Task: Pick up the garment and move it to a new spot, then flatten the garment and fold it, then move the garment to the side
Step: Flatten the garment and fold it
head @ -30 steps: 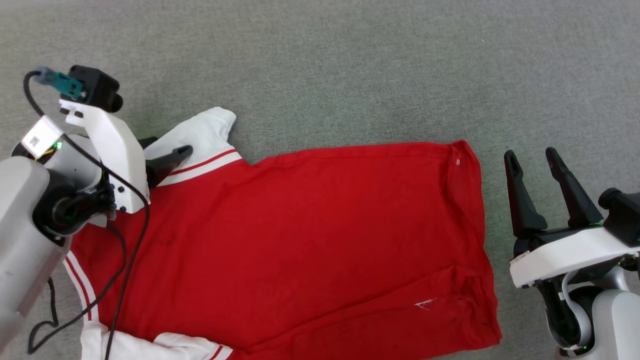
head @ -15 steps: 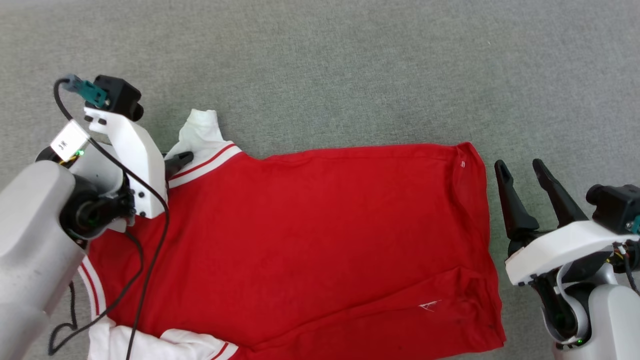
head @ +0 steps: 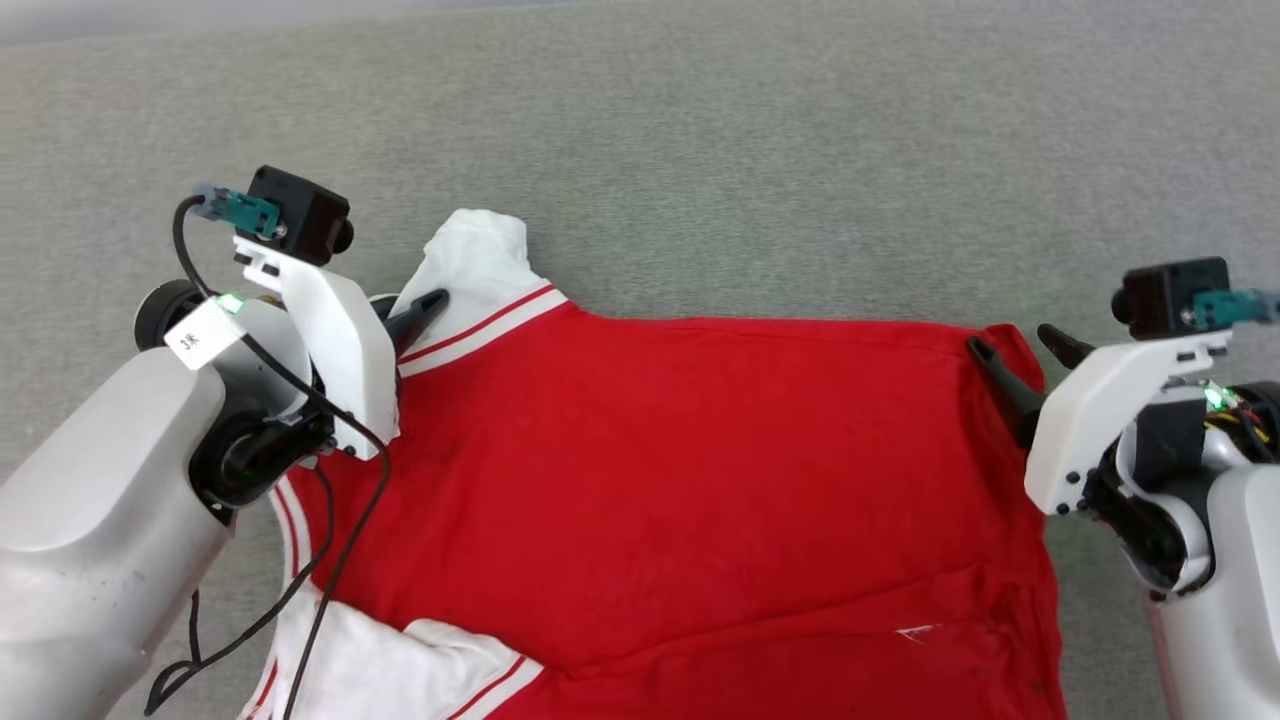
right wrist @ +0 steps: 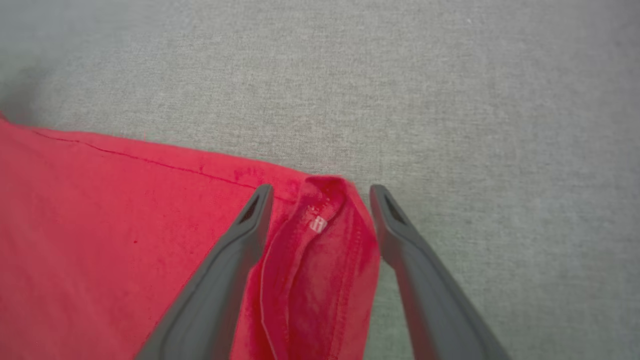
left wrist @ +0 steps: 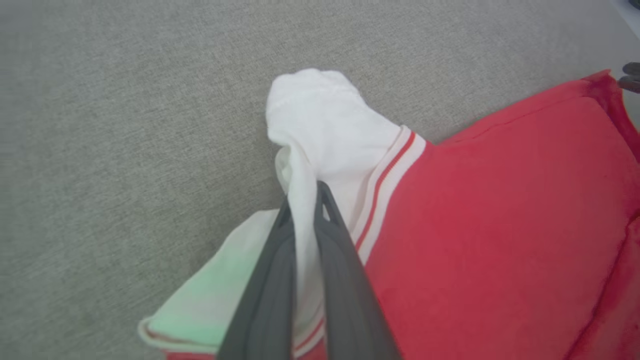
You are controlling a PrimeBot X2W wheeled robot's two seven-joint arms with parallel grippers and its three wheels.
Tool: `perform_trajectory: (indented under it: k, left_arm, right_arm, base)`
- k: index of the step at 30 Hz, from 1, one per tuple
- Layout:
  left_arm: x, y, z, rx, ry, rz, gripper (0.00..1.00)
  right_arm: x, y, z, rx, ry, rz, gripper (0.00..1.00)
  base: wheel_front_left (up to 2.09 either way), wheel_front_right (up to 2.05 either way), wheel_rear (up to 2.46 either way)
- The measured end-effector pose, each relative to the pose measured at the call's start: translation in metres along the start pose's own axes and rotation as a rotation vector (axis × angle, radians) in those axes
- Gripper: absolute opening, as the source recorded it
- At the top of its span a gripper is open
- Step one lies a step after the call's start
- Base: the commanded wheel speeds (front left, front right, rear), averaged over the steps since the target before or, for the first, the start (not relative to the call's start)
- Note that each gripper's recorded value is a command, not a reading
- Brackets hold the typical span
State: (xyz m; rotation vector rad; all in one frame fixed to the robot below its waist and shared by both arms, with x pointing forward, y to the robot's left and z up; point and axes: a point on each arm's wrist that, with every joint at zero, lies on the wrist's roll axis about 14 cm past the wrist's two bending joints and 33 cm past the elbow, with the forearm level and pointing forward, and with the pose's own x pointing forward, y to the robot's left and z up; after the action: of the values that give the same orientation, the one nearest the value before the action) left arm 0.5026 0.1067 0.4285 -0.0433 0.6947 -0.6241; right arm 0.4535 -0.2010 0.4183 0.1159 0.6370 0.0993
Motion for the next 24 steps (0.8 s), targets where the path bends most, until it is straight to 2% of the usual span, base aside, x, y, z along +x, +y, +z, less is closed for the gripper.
perform_trajectory:
  k: [6,10,11,12,13,18,24]
  left_arm:
    - [-0.009,0.000,0.003,0.007,-0.038,0.012,0.00]
    - [-0.007,0.002,-0.002,-0.002,-0.041,0.016,0.00]
    - [-0.007,0.003,-0.003,-0.004,-0.041,0.016,0.00]
    - [-0.007,0.003,-0.003,-0.006,-0.041,0.016,0.00]
    - [-0.006,0.004,-0.004,-0.008,-0.042,0.017,0.00]
    - [-0.005,0.007,-0.002,-0.004,-0.059,0.028,0.00]
    - [-0.016,0.005,0.011,0.012,-0.124,0.048,0.00]
  right_arm:
    - [0.017,0.003,-0.015,-0.074,0.184,0.018,1.00]
    - [0.023,0.001,-0.043,-0.087,0.351,0.020,1.00]
    - [0.023,-0.001,-0.046,-0.087,0.380,0.017,0.58]
    - [0.023,-0.001,-0.049,-0.081,0.407,0.017,0.35]
    - [0.024,-0.002,-0.050,-0.079,0.421,0.016,0.00]
    - [0.027,-0.004,-0.039,-0.065,0.385,0.014,0.00]
    - [0.020,-0.002,0.010,-0.063,0.174,0.005,0.00]
  base:
    - [0.00,0.00,0.00]
    - [0.00,0.00,0.00]
    - [0.00,0.00,0.00]
    - [0.00,0.00,0.00]
    - [0.00,0.00,0.00]
    - [0.00,0.00,0.00]
    - [0.00,0.00,0.00]
